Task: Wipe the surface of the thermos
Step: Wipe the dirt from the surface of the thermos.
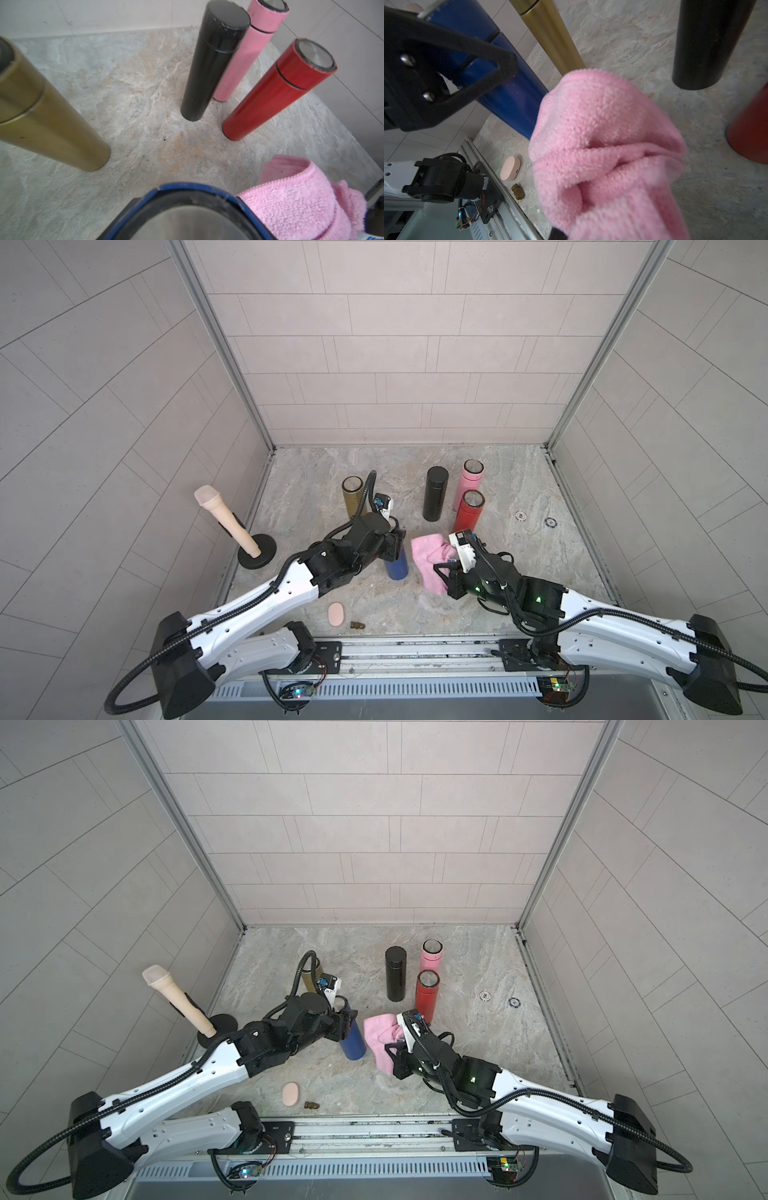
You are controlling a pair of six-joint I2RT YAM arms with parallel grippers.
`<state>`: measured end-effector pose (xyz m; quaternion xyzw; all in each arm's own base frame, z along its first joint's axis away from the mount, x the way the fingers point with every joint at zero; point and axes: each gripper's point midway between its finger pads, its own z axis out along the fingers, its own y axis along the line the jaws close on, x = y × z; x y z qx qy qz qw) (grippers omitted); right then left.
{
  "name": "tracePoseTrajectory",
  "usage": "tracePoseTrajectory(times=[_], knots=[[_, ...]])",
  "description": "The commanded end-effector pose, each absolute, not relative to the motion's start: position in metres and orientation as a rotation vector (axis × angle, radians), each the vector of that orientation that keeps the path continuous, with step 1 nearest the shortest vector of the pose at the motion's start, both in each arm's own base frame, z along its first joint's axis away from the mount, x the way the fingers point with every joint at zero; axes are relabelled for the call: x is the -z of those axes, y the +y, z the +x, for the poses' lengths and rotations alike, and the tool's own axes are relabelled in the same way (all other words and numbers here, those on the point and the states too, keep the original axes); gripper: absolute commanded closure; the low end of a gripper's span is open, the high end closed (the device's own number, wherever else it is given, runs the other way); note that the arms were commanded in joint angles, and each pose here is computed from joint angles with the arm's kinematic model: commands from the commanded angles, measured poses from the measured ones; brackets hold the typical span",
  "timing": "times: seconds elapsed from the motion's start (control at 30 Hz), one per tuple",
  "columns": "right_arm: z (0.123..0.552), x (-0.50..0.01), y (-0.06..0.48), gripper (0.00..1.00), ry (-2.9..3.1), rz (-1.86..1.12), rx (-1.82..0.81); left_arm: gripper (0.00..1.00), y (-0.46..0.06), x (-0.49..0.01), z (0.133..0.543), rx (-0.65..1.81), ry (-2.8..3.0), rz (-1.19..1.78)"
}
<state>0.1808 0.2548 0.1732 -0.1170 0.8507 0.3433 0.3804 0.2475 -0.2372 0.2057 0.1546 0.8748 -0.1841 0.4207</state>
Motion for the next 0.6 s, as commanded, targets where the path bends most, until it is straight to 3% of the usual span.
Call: tracePoseTrajectory(times=[0.0, 0.17, 0.33, 0.57], knots=[[0.182, -0.199, 0.244, 1.0, 2.133, -0.306, -0.835, 1.0, -0.27, -0.238, 0.249, 0.624, 2.012, 0.492], [0.178, -0.2, 0.249, 1.0, 2.204, -0.318, -0.872, 1.0, -0.27, -0.233, 0.251, 0.587, 2.013, 0.527], [0.167, -0.166, 0.293, 1.0, 2.212, -0.374, -1.065, 1.0, -0.28, -0.228, 0.251, 0.645, 2.001, 0.529], [0.17, -0.101, 0.299, 1.0, 2.361, -0.374, -0.922, 1.0, -0.292, -0.217, 0.253, 0.749, 1.996, 0.456]])
